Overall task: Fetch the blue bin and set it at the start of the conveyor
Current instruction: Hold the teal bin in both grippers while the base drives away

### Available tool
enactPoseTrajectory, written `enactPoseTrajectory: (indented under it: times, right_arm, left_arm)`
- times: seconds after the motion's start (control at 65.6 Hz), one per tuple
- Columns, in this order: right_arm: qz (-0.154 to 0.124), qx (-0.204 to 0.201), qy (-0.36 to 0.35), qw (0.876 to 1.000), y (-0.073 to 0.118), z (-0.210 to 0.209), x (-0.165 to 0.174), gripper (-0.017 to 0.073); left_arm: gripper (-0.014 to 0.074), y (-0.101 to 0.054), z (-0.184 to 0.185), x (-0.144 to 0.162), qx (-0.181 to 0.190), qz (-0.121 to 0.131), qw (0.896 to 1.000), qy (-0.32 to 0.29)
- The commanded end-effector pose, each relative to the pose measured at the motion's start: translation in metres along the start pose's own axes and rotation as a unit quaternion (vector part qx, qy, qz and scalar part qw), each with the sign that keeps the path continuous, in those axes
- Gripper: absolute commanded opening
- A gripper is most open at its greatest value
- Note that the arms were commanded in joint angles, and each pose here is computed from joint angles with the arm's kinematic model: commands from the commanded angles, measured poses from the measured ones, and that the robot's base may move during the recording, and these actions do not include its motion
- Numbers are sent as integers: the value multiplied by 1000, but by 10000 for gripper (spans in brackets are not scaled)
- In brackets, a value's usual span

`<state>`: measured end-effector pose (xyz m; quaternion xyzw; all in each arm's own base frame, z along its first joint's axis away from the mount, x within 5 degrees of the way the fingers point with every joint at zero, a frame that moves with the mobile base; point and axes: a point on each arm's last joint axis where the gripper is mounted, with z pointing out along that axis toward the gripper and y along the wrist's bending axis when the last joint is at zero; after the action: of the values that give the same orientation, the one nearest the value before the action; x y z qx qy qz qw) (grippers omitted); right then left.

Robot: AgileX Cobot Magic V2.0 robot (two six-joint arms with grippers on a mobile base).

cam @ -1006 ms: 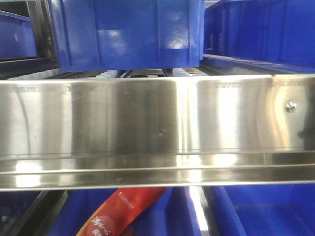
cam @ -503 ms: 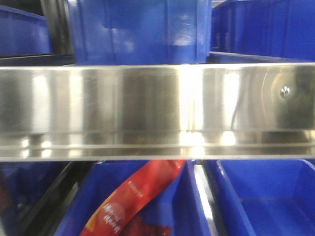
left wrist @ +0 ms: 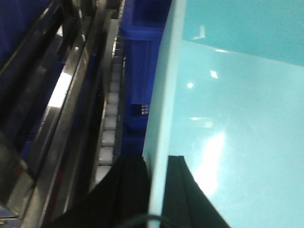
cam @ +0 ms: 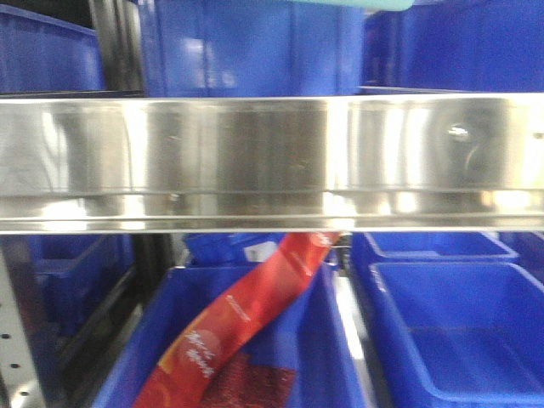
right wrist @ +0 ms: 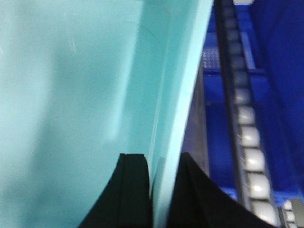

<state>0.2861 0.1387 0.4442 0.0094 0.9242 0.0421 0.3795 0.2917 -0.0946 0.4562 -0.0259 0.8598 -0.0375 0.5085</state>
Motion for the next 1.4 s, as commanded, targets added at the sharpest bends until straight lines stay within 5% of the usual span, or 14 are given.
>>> enactPoseTrajectory:
  times: [0.0, 0.564, 1.387]
  right_arm:
    - [-2, -31, -14, 999, 5, -6, -2, -154]
    - [-22, -90, -183, 979, 16, -13, -31, -154]
    - [-52, -51, -208, 975, 10, -14, -36, -154]
  left_arm:
    - [-111, -9, -7, -9, 48, -18, 998, -45]
    - [-111, -10, -7, -10, 51, -18, 997, -49]
    - [-111, -10, -7, -10, 51, -18, 997, -49]
